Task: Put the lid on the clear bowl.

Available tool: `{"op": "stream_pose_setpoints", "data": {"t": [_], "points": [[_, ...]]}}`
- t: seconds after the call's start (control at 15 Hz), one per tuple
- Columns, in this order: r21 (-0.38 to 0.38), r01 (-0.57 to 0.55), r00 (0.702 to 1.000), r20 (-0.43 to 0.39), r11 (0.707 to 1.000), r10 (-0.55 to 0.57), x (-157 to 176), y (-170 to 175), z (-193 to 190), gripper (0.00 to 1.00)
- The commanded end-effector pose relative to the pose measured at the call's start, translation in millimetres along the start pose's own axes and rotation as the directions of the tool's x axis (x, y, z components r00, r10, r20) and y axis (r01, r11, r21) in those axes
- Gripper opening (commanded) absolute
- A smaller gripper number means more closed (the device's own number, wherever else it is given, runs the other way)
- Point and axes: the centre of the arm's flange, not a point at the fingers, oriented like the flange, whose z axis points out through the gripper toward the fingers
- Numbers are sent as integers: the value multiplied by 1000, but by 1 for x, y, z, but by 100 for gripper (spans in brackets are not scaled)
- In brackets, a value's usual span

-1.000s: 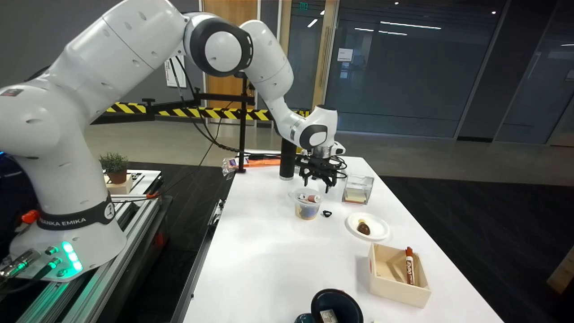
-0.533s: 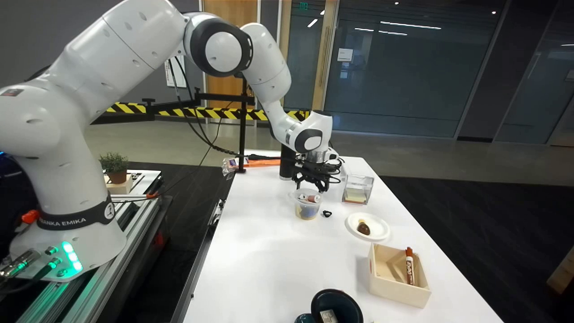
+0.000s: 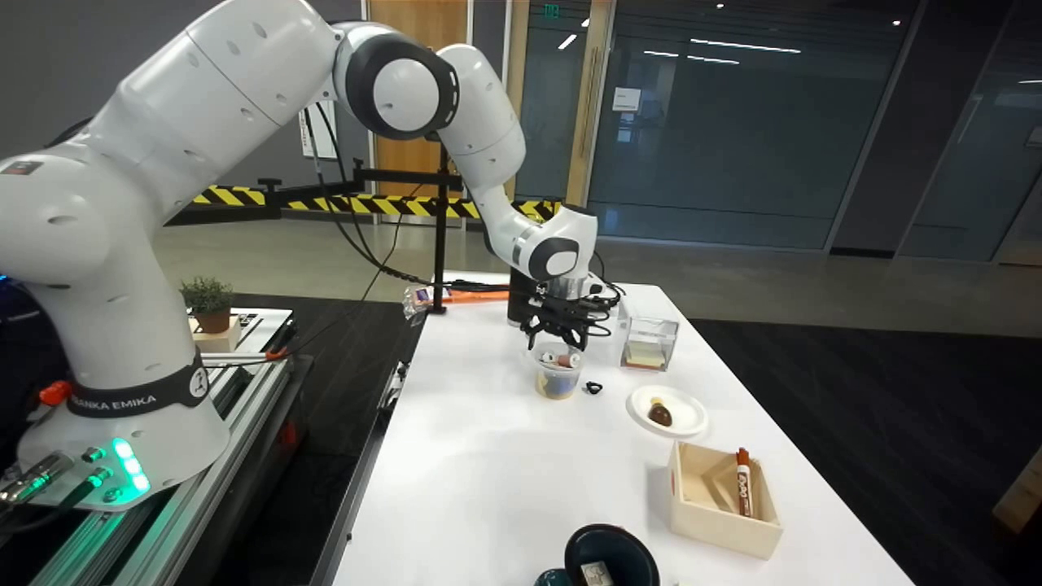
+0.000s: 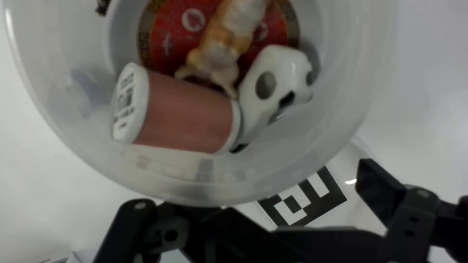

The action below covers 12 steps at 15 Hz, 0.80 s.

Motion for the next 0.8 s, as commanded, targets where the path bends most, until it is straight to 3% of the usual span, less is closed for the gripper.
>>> {"op": "stream_pose_setpoints", "data": {"t": [0.0,0.33,0.73], "points": [[5,40,998,38,999,-40,-10,-9,0,100],[14,27,998,51,1000,-28,-8,-6,6,100],[19,49,999,18,999,-49,20,-15,3,100]]}}
